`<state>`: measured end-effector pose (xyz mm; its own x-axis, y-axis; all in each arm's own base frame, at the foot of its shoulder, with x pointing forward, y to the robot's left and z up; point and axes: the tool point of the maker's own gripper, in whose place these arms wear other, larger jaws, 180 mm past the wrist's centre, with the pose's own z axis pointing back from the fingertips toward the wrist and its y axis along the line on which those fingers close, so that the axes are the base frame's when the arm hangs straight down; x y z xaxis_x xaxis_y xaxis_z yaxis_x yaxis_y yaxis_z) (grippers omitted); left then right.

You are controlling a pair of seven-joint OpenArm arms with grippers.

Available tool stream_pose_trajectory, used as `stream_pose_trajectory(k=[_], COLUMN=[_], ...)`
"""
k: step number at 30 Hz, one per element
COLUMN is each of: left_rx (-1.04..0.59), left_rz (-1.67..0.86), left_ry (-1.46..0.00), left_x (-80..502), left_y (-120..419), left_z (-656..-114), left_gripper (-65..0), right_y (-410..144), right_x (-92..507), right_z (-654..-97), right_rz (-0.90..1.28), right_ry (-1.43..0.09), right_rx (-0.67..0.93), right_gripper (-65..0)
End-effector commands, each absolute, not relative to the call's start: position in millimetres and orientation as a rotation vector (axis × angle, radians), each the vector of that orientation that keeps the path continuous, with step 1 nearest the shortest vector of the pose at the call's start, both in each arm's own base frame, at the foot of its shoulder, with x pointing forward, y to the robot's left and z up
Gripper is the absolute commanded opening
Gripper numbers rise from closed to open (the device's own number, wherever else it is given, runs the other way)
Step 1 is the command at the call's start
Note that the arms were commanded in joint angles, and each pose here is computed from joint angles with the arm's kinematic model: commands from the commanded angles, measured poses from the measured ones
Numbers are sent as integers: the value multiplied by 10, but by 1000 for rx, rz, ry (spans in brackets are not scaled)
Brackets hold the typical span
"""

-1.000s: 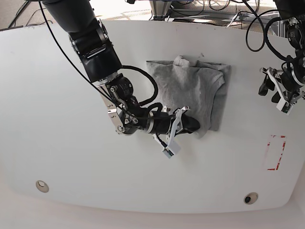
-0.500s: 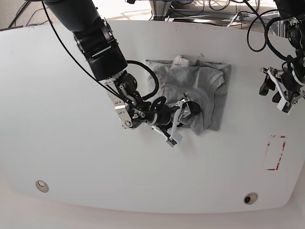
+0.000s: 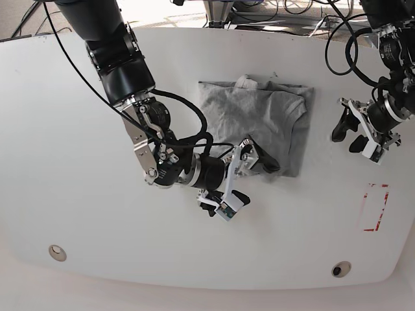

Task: Layout the t-shirt on the table in an organized manner, then fold the t-shirt properly
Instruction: 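Tuck the loose shirt edge under the bundle with the right gripper, then grasp opposite sides of the grey shirt bundle with both grippers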

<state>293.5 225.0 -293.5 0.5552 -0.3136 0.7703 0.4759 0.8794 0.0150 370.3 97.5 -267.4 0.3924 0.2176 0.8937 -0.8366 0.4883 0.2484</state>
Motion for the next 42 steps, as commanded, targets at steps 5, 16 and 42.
stream_pose_trajectory(k=[5, 16, 42], left_rx=[-307, -334, -72], left_rz=[-598, -698, -783], left_ry=[-872, -839, -439], left_x=[2989, 2959, 2655], left_y=[1716, 1100, 1863], left_z=[-2944, -3212, -4222], left_gripper=[-350, -350, -350], right_y=[806, 706, 85], right_x=[3697, 3551, 3628], right_z=[-2687, -3014, -4039], right_rz=[761, 737, 446], right_ry=[-944, -870, -823], right_rx=[781, 770, 823], right_gripper=[0, -468, -590])
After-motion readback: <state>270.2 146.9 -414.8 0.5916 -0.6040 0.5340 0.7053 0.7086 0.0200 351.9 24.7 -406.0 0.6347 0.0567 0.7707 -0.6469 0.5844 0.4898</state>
